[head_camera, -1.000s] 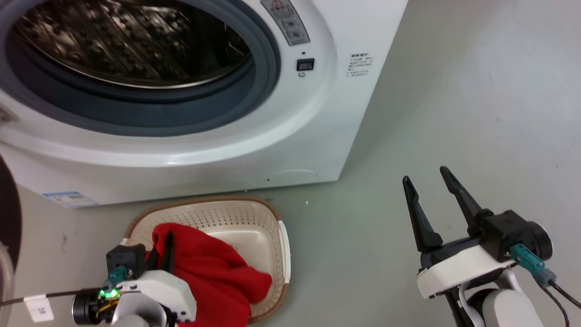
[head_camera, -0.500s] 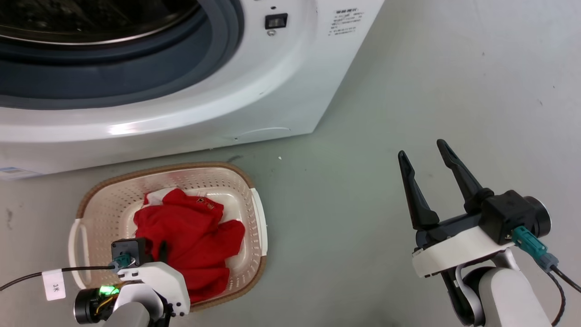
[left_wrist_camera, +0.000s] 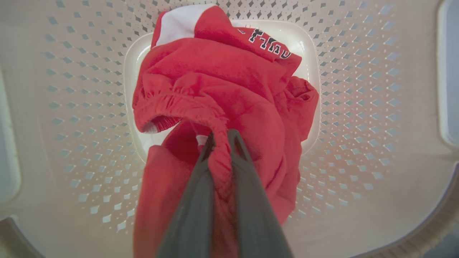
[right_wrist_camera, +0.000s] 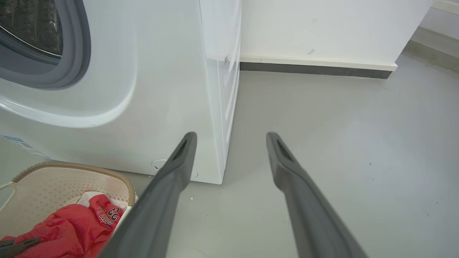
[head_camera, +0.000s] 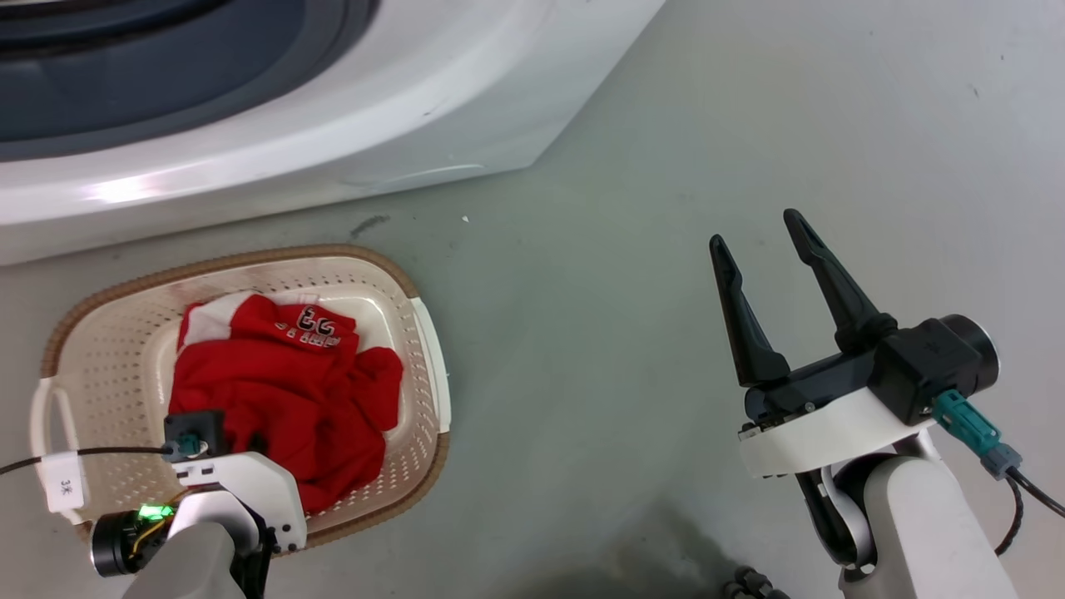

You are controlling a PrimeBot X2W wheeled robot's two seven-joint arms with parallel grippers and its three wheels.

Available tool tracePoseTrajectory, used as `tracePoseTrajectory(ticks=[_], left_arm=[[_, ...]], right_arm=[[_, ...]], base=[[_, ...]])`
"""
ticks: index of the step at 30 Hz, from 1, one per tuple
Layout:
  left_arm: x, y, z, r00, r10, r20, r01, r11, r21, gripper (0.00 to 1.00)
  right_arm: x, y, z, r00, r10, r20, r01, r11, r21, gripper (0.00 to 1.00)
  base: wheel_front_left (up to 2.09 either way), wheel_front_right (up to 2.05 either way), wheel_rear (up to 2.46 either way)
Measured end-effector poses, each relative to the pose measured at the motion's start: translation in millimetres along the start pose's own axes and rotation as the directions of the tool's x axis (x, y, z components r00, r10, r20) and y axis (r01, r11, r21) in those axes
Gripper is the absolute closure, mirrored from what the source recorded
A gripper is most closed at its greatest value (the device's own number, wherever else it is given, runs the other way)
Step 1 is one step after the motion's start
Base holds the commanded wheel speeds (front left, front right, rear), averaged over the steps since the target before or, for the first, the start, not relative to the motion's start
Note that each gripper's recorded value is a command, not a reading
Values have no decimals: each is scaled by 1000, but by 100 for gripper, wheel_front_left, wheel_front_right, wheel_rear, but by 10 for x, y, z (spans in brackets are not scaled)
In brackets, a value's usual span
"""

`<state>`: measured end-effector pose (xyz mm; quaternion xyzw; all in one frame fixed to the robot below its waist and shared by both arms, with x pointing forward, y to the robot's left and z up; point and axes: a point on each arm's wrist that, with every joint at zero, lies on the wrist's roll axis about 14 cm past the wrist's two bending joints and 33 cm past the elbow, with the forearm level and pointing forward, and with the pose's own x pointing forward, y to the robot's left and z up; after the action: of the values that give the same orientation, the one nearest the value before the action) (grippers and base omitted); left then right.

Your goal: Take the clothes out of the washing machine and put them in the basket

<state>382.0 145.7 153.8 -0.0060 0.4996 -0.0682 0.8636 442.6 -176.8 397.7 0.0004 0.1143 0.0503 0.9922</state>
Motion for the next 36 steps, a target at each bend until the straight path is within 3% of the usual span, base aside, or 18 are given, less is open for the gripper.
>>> tracePoseTrajectory(ticks=[9,11,12,25,36], left_arm=[[191,-129,-154,995,-39,-88,40,999,19,98],[180,-134,-167,994,-37,-103,39,999,19,48],[166,-141,-182,993,-39,-116,41,999,17,0],[-319,-148,328,995,-26,98,30,999,-41,0],[-1042,-111,1076,906,10,423,27,996,-81,0]], right_arm=[[-5,-87,-167,999,-23,-39,23,1000,0,0],[-13,-92,-157,999,-25,-36,25,1000,2,0],[-20,-96,-145,999,-26,-32,26,1000,3,0],[-226,-141,314,996,-48,77,49,999,-12,0],[-537,11,590,991,-27,133,26,1000,7,0]], base=[[0,0,0],[0,0,0],[0,0,0],[0,0,0],[0,0,0]])
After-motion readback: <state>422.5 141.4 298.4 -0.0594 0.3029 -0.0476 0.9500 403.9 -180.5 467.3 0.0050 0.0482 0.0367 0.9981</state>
